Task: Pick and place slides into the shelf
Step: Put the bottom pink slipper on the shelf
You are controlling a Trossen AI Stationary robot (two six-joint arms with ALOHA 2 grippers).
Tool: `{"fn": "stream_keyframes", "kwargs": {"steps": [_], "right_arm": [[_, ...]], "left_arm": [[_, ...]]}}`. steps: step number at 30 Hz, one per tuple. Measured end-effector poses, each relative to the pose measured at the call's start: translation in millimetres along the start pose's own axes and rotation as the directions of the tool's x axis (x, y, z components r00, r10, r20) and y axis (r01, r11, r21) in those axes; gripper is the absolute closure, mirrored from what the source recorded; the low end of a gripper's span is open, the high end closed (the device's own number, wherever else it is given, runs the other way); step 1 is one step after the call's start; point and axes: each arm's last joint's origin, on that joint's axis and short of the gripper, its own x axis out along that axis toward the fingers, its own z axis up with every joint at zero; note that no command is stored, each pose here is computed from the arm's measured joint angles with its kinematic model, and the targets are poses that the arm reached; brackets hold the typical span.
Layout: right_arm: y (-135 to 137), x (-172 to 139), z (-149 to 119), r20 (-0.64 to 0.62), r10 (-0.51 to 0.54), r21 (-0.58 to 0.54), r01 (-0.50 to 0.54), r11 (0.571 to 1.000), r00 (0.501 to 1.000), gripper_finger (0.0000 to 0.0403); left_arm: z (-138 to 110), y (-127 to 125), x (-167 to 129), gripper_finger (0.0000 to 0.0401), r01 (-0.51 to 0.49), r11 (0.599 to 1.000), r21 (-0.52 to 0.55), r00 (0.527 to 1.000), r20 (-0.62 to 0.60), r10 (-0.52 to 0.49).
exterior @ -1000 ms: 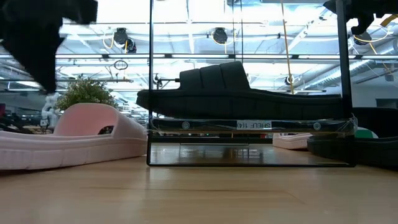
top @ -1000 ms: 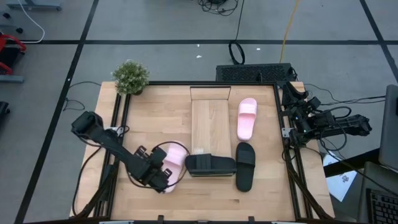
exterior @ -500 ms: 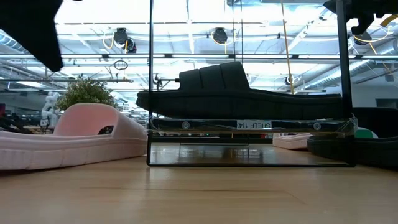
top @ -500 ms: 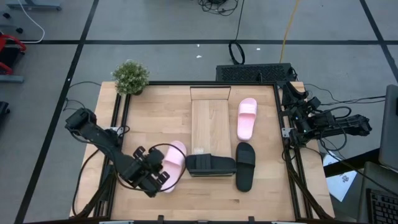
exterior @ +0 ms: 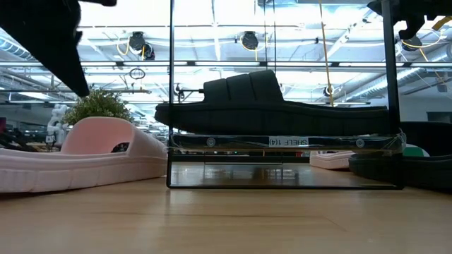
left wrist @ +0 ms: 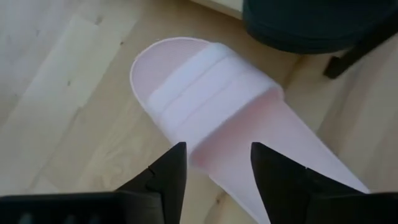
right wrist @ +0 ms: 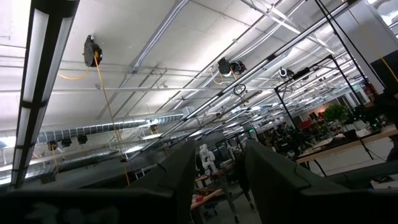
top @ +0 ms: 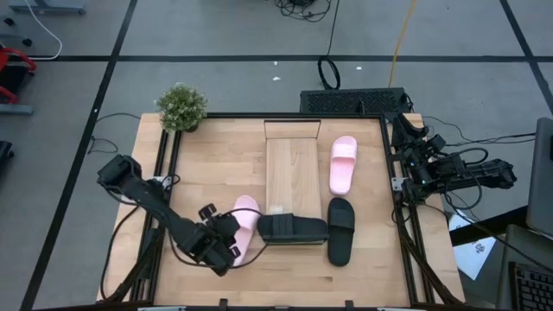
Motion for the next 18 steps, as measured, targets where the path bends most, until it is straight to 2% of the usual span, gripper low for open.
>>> {"fn": "stream_keyframes", "kwargs": {"steps": [9, 18], "right_arm": [[0.0, 0.0, 0.0, 0.000, 0.000, -0.001, 0.000, 1.000, 1.000, 0.0275], [0.0, 0.0, -0.1, 0.000, 0.000, -0.002, 0.000, 1.000, 1.000, 0.0275]], "left_arm": [[2.6, -3.5, 19.9, 0.0221, -0.046, 0.993, 0.106, 0.998, -0.047, 0.052], [1.3, -5.1, 25.1, 0.0221, -0.053, 0.988, 0.146, 0.996, -0.067, 0.063]]}}
